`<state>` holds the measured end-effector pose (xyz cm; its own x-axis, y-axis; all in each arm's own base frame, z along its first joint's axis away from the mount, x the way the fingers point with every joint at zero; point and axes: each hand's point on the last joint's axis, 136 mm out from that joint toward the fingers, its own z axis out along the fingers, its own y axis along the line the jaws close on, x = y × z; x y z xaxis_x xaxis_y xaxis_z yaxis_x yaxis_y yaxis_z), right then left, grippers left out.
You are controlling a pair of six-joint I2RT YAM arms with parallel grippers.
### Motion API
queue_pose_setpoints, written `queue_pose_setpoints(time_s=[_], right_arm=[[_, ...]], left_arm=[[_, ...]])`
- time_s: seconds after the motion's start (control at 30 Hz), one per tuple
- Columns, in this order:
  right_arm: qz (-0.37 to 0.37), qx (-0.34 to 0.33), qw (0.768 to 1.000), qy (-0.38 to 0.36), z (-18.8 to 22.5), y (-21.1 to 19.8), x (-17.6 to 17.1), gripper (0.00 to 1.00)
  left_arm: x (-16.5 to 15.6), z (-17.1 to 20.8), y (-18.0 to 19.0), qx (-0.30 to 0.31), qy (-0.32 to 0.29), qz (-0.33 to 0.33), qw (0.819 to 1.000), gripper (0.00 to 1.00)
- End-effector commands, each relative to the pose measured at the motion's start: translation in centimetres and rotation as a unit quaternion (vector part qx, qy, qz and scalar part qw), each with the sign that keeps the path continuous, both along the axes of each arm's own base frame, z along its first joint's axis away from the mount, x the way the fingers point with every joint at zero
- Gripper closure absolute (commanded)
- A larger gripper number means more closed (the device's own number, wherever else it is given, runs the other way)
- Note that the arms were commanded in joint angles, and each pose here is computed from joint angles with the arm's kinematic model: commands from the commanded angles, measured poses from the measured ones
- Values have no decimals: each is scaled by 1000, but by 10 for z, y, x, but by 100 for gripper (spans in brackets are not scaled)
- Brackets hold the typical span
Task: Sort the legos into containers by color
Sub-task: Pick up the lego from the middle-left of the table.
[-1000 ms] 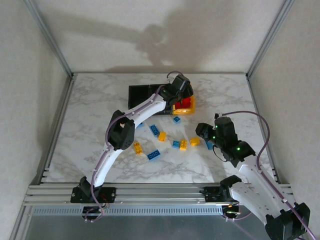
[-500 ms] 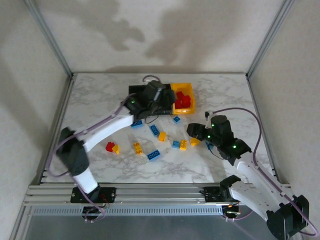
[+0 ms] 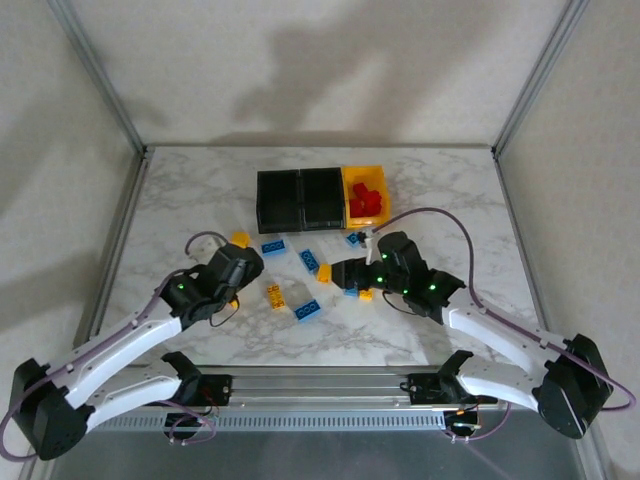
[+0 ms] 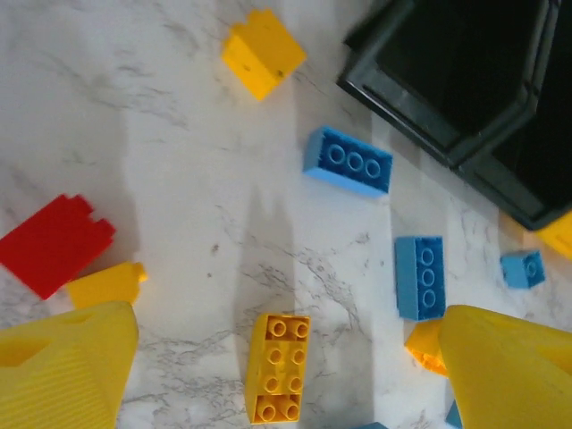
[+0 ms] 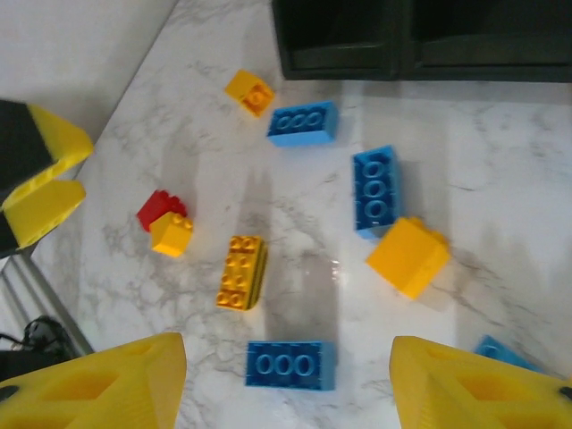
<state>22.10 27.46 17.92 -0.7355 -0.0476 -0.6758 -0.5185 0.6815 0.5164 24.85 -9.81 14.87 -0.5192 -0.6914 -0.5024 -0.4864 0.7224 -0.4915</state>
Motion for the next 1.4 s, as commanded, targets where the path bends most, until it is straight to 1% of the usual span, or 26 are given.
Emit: queue_pose_setpoints(time_s=[0.0,0.1,0.17,0.27,0.4,0.53,0.63,0.73,0.87,0.9,0.97,1.0,1.03,1.07,1.17,1.23,1.37], right_arm=[[10,14,999,-36,19,16,2,38],[9,20,999,-35,17,19,0,38],[7,19,999,-35,17,20,0,38],[1,11,999,-36,16,17,1,38],[-16,-1,999,-42,15,9,3,38],[-20,0,999,-45,15,5,2,39],[-20,0,999,-45,16,5,2,39],[-26,-7,999,-45,14,3,4,39],[-30,-9,998,-46,13,1,4,39],[-32,-11,998,-47,13,0,4,39],[-35,-13,998,-45,12,-1,4,39],[-38,-15,998,-45,11,-2,5,39],[-39,-17,998,-45,10,-2,5,39],[-40,-18,998,-45,10,-3,5,39],[-41,-18,998,-45,10,-3,6,39],[-44,-20,998,-45,9,-4,7,39],[-45,-23,998,-39,6,-2,8,40]], left_arm=[[-16,-17,38,-13,29,95,995,14],[-18,-34,51,-29,54,113,992,14],[-19,-48,56,-37,76,121,989,11],[-20,-63,56,-40,106,116,987,10],[-20,-78,50,-47,127,103,985,11],[-23,-94,61,-24,148,120,981,12],[-20,-104,66,-26,157,131,979,11],[-15,-110,68,-21,161,132,978,13],[-14,-126,67,-7,190,121,974,15],[-14,-130,67,-4,198,119,973,17],[-15,-134,64,-6,204,113,972,26],[-14,-135,64,-8,203,112,973,29],[-13,-134,65,-5,201,112,973,35],[-13,-132,67,0,198,115,973,38],[-10,-124,71,4,188,117,975,44],[-8,-118,72,3,180,117,977,50],[0,-103,71,-1,159,111,981,53]])
